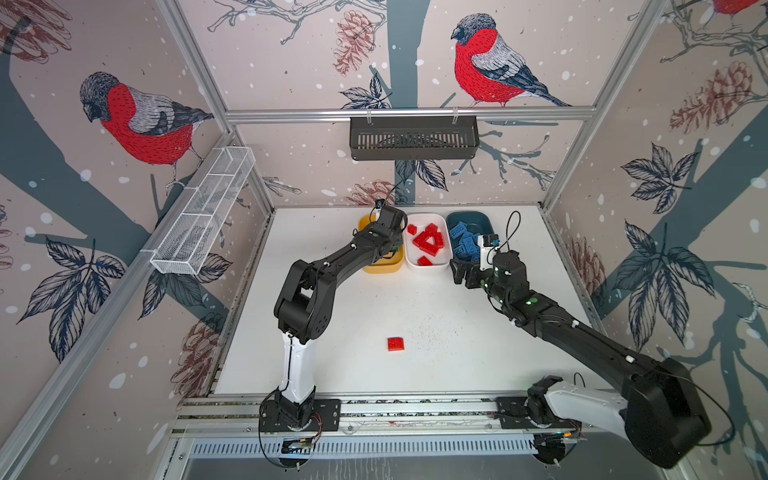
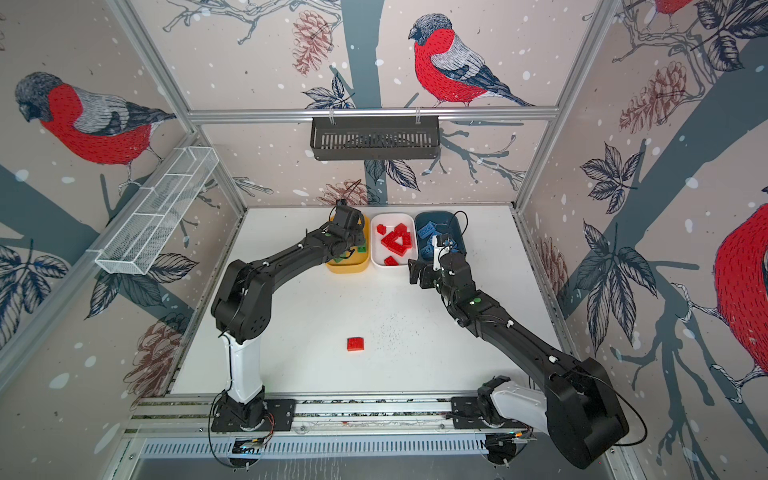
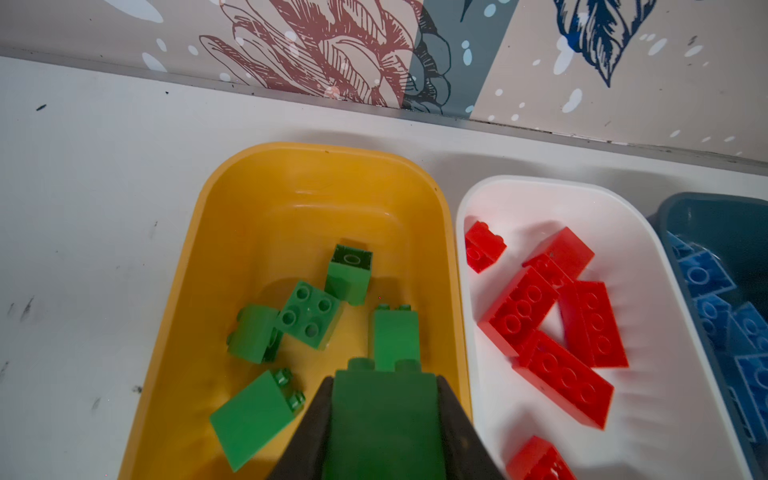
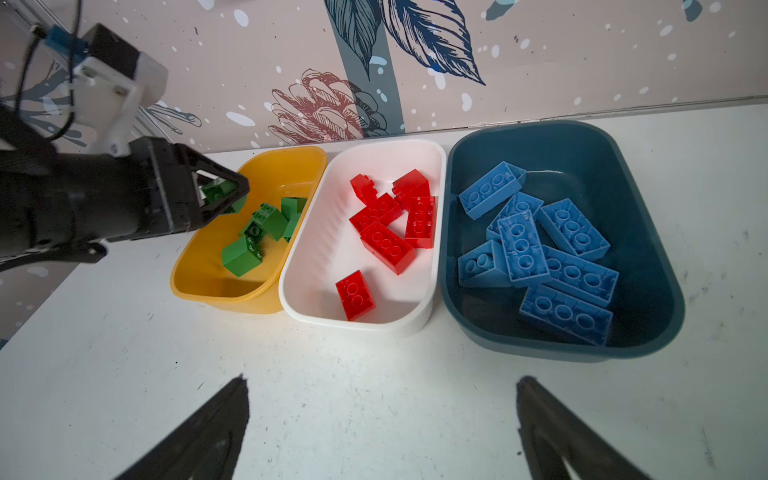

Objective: Sort the legos into containers by color
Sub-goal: 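Drop the green brick into the yellow tub while the right gripper lowers, then close the right gripper on the last red brick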

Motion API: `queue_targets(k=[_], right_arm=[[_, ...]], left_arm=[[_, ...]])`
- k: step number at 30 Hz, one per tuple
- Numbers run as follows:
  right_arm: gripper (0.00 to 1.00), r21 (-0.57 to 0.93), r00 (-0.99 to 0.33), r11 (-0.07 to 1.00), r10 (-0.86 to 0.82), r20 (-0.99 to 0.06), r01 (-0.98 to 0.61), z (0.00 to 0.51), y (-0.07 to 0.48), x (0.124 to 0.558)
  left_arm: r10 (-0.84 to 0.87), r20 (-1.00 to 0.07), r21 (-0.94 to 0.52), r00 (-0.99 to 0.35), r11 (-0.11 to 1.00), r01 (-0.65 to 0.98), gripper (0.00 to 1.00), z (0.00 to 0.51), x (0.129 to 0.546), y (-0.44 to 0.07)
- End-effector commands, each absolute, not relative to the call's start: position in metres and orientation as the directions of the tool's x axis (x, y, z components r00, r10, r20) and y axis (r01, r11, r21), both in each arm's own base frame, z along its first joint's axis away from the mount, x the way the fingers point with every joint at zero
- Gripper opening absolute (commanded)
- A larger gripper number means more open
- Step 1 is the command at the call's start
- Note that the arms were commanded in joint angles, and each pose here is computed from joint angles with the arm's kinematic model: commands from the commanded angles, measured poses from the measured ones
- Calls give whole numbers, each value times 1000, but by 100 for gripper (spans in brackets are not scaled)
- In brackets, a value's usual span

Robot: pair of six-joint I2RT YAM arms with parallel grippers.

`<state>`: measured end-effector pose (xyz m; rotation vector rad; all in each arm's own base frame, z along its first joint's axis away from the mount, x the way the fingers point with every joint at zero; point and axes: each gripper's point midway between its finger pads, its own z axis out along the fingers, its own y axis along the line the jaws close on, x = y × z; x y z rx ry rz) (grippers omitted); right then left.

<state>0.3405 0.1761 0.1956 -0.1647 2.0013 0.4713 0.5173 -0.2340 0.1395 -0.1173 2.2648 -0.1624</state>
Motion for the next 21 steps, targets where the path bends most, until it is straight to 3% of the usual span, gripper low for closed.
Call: queue_targets(k=[1,8,14,21], right_arm=[[100,219,-442,908,42,-896,-357,198,180,334],[99,138,-395,870,-70,-916,-473,193,199,314],[100,40,-328,782,-213,-920,-622,183,227,292],[99,-32,-270,621,-385,-883,-783,157,263,264]], left_arm=[[-114,-755,-102,-646,993,-56,24,134,529,-228],[-127,-744,-133,-656,990,-40,37,135,545,-233],[-149,-762,-205,-631,979,17,71,160,538,-239],[-174,-791,-251,-587,967,52,91,188,517,-232]])
